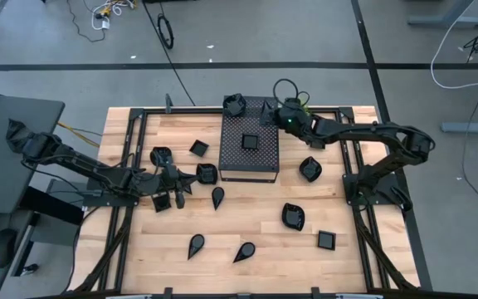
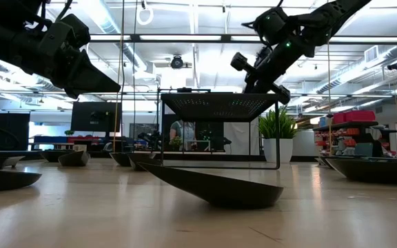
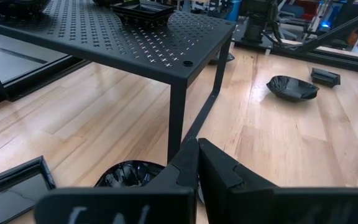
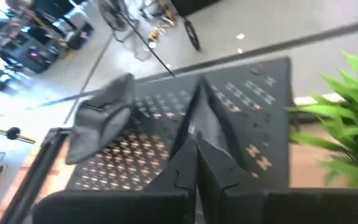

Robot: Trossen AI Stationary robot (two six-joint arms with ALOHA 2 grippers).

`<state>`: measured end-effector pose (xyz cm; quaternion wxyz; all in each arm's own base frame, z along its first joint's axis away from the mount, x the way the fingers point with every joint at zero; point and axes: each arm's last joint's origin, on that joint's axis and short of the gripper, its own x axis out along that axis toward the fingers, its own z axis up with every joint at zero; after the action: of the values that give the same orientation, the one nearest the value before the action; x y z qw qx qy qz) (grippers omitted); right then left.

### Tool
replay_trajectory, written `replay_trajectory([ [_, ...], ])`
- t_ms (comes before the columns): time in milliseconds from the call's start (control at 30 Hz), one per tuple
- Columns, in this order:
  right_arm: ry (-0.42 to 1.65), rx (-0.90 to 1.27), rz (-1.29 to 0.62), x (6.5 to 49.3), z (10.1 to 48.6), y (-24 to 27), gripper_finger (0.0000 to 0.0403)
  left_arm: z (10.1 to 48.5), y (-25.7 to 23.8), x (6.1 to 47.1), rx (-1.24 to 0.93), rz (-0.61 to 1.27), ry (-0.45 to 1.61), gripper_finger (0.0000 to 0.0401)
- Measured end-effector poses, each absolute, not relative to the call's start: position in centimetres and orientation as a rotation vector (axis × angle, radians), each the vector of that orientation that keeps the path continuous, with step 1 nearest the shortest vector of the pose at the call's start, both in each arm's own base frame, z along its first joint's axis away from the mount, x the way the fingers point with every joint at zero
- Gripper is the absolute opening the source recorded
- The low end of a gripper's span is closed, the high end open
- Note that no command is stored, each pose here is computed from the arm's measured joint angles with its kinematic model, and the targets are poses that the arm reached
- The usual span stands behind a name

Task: Pick & Place Mini shaped plates
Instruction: Stack the black drop-shaped plate on top of the black drop-shaped plates on the shelf

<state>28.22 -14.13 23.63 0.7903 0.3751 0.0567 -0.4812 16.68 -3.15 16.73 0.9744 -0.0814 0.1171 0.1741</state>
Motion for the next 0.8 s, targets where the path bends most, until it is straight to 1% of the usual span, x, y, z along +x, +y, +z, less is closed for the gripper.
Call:
replay_trajectory([
  [267,0.185,0.771,-1.054,27.9,23.5,-13.8,0.0004,16.7,-3.1,16.7,-0.162,0.352,0.241,0.0016],
  [433,0.239,0.692,-0.958,28.5,23.6,-12.9,0.0005,16.7,-3.1,16.7,-0.162,0.352,0.241,0.0016],
  [800,0.298,0.704,-0.912,29.3,21.8,-13.8,0.0004,16.7,-3.1,16.7,-0.160,0.361,0.239,0.0016],
])
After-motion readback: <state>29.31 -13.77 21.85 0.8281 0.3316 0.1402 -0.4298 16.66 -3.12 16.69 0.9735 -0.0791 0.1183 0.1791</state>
